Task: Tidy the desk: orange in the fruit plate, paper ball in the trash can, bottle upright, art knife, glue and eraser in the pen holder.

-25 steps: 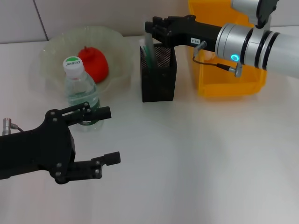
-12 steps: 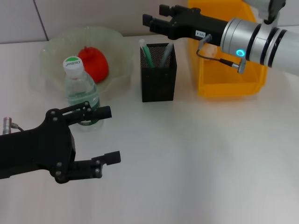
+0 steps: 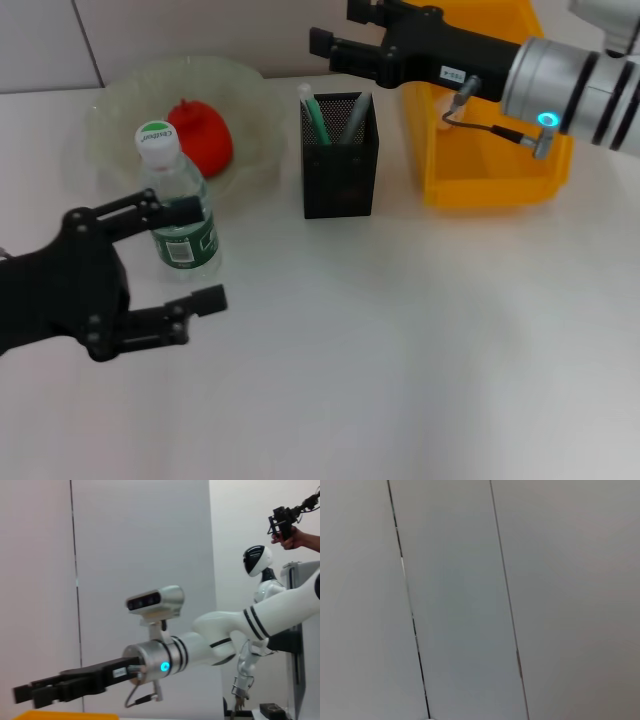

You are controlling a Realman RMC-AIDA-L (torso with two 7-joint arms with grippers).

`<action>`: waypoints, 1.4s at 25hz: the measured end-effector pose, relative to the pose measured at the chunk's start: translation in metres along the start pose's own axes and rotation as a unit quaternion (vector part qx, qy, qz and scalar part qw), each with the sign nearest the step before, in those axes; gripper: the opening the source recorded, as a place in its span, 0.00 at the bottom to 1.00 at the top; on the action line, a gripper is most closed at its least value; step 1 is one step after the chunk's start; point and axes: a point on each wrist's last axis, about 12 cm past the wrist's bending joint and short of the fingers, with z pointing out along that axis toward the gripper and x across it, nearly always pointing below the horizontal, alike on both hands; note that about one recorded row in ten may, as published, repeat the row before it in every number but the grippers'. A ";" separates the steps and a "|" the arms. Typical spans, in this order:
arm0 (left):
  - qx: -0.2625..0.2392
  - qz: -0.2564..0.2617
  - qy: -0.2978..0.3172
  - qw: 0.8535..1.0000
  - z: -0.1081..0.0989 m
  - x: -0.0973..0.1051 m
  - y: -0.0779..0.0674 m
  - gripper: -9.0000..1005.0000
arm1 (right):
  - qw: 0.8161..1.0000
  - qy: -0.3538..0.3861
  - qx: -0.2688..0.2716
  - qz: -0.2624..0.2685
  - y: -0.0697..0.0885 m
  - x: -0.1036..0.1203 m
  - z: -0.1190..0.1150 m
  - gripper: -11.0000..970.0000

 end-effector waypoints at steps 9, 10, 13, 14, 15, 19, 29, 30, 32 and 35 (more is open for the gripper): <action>-0.020 -0.010 0.011 1.000 -0.019 -0.009 0.009 0.80 | 0.999 0.033 -0.028 -0.029 0.003 0.000 -0.023 0.80; -0.020 -0.012 0.016 1.000 -0.022 -0.011 0.010 0.80 | 0.997 0.048 -0.044 -0.035 0.006 0.001 -0.025 0.80; -0.020 -0.013 0.022 0.999 -0.027 -0.013 0.012 0.80 | 0.994 0.063 -0.076 -0.046 0.013 0.003 -0.026 0.80; -0.020 -0.013 0.022 0.999 -0.027 -0.013 0.012 0.80 | 0.994 0.063 -0.076 -0.046 0.013 0.003 -0.026 0.80; -0.020 -0.014 0.026 0.999 -0.030 -0.014 0.013 0.80 | 0.991 0.076 -0.098 -0.052 0.018 0.003 -0.028 0.80; -0.020 -0.019 0.033 0.999 -0.035 -0.016 0.014 0.80 | 0.986 0.094 -0.122 -0.058 0.023 0.003 -0.029 0.80; -0.008 -0.038 0.097 0.995 -0.034 -0.006 0.016 0.80 | 0.965 0.147 -0.191 -0.102 0.041 0.007 -0.036 0.80; -0.011 -0.039 0.099 0.994 -0.034 -0.005 0.017 0.80 | 0.961 0.154 -0.202 -0.112 0.045 0.007 -0.039 0.80; -0.015 -0.040 0.105 0.994 -0.033 -0.003 0.018 0.80 | 0.958 0.158 -0.209 -0.116 0.047 0.006 -0.041 0.80; -0.021 -0.039 0.110 0.993 -0.031 -0.001 0.021 0.80 | 0.950 0.173 -0.229 -0.123 0.052 0.005 -0.044 0.80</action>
